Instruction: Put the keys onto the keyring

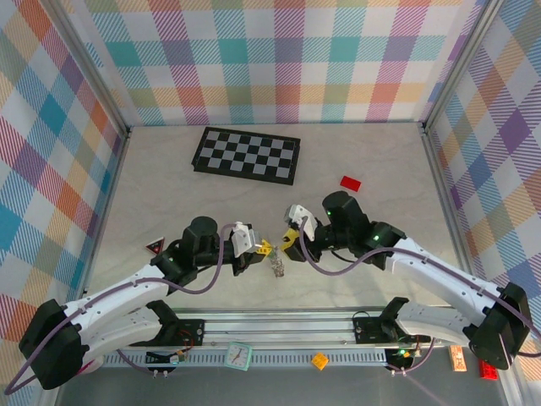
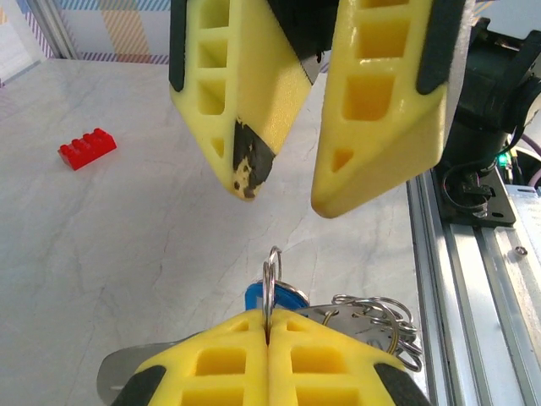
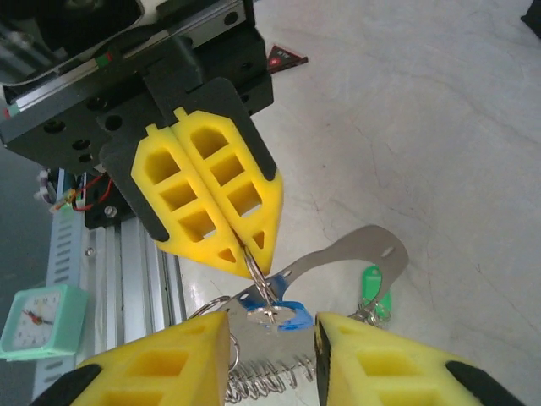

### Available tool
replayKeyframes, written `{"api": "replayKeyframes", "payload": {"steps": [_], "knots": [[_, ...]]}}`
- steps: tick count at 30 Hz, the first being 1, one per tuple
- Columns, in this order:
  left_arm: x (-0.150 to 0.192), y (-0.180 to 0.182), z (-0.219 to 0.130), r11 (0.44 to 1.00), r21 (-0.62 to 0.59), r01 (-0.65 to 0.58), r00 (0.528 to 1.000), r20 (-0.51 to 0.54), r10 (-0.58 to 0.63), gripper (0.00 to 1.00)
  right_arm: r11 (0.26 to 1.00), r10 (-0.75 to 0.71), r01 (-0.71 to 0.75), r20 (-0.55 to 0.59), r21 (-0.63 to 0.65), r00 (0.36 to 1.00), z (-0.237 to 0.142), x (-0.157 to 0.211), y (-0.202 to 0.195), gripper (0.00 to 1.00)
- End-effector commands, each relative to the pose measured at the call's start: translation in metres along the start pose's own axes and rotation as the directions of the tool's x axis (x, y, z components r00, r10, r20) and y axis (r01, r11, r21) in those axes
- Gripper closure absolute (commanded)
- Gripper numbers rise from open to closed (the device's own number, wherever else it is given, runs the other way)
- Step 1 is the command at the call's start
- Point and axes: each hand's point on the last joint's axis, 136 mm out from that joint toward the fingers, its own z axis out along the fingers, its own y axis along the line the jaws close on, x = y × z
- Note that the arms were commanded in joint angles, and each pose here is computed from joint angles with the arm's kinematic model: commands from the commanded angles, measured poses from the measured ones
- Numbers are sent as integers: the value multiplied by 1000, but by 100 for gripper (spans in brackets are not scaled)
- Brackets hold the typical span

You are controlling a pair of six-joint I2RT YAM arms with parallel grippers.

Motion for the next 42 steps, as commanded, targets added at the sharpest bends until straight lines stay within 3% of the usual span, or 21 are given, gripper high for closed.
{"api": "replayKeyframes", "payload": {"steps": [1, 6, 16, 26, 42], "knots": [[-22, 0, -4, 999, -13, -38, 995, 94, 39, 100, 991, 128, -126, 85, -35, 988, -1, -16, 4, 67], [-23, 0, -4, 999, -15, -36, 994, 103, 37, 100, 982, 188, -186, 47, -44, 981, 6, -9, 2, 68], [-23, 0, -3, 999, -11, -31, 993, 118, 32, 100, 1000, -31, 31, 73, -2, 997, 2, -5, 0, 74], [-24, -1, -1, 1000, 0, -26, 991, 128, 26, 100, 993, -113, 114, 45, -12, 993, 8, 1, -2, 77], [-25, -2, -3, 1000, -2, -29, 991, 133, 29, 100, 988, -138, 141, 45, -58, 989, 11, -2, 4, 100]]}}
